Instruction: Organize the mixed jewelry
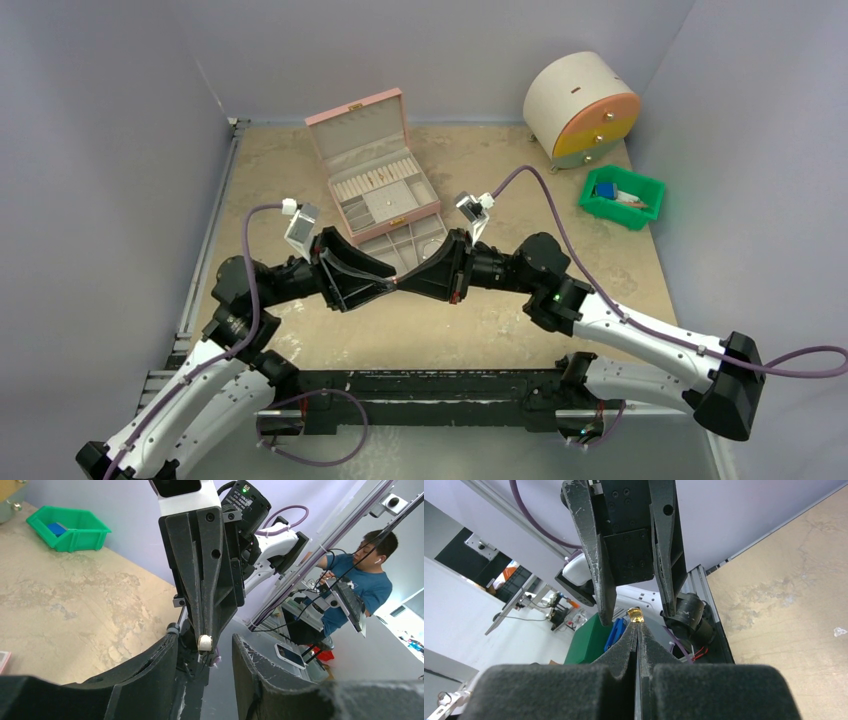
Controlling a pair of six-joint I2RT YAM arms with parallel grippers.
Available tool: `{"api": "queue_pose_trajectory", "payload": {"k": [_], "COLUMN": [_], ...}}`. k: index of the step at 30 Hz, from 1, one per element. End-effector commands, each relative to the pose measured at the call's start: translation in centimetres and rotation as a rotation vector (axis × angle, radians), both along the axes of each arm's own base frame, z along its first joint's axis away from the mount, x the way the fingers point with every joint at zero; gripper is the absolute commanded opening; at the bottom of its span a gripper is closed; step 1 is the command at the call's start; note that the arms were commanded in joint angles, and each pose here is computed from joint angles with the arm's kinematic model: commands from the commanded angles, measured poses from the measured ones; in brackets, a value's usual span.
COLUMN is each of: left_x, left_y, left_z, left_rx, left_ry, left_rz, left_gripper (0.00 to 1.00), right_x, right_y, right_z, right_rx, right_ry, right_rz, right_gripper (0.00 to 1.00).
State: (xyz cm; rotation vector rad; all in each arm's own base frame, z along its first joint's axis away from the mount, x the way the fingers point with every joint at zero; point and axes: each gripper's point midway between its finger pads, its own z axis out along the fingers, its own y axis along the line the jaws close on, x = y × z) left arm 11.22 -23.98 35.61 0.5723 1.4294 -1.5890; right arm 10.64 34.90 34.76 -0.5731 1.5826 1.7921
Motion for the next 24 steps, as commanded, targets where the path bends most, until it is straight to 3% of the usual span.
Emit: {"api": "queue_pose_trajectory", "payload": {"k": [1,24], "left_x": [-0.2,0.4], "left_y": [0.5,0.7], "left_z": [2.0,2.1], "left_rx": [-0.019,-0.019], "left_ry": [-0.082,-0.068], "left_rz": [0.025,0.066], "left_gripper": [0.43,0.3], "right_x": [0.3,1.4], "right_y": [-0.3,-0.1], "right_z": [3.3,1.7], "right_rx": [0.087,0.043], "right_ry": [-0.047,-0.015], "right_rz": [-0.021,-0.071], "right_gripper": [0.0,0.0]}}
